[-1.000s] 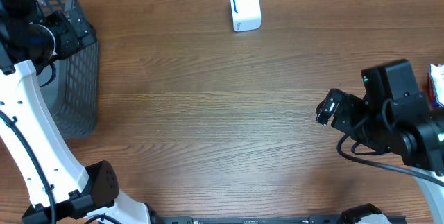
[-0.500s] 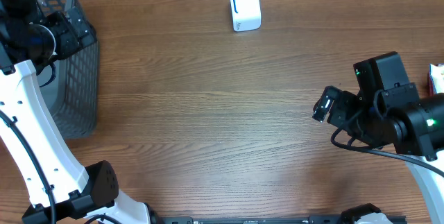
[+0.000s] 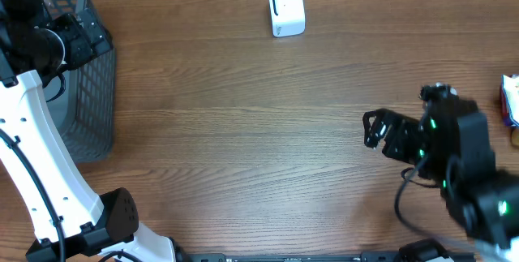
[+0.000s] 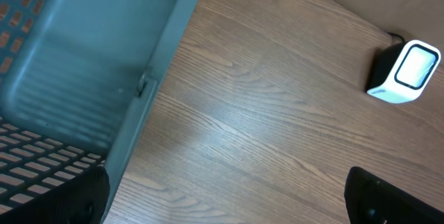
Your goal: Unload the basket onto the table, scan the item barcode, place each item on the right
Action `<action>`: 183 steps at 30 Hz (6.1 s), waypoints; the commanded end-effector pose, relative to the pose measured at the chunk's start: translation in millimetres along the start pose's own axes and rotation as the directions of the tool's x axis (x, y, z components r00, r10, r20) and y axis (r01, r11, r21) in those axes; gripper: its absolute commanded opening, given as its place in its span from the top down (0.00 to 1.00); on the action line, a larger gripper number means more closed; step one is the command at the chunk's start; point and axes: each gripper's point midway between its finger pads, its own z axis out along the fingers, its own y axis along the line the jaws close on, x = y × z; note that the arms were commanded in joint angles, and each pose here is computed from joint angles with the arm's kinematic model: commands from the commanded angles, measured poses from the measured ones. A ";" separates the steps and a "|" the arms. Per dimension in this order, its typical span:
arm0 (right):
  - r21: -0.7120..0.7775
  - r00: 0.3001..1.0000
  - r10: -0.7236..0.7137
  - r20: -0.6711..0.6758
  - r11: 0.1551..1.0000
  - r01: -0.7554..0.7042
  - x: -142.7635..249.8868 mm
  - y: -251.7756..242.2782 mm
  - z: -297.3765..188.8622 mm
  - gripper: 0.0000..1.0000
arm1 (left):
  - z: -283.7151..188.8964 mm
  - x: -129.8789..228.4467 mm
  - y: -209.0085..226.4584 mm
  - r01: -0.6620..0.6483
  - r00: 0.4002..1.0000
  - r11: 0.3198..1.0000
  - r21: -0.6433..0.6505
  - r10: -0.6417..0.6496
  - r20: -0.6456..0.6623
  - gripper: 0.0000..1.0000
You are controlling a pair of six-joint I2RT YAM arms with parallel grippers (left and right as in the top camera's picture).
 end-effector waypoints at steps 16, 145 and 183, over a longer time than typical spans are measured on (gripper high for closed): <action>-0.244 0.844 -0.233 0.483 0.890 0.385 46.9 -3.7 25.0 0.00 | -5.8 0.0 3.3 -0.008 1.000 1.000 -0.004 0.008 0.014 0.00; -0.083 0.708 -0.180 0.683 0.944 0.320 36.3 -62.2 48.7 0.00 | -45.8 190.2 -17.0 -0.419 0.871 0.887 0.195 0.332 0.363 0.00; -0.083 0.708 -0.180 0.683 0.944 0.320 36.3 -62.2 48.7 0.00 | 29.7 199.4 -33.3 -0.624 0.272 0.776 0.088 0.111 0.956 0.00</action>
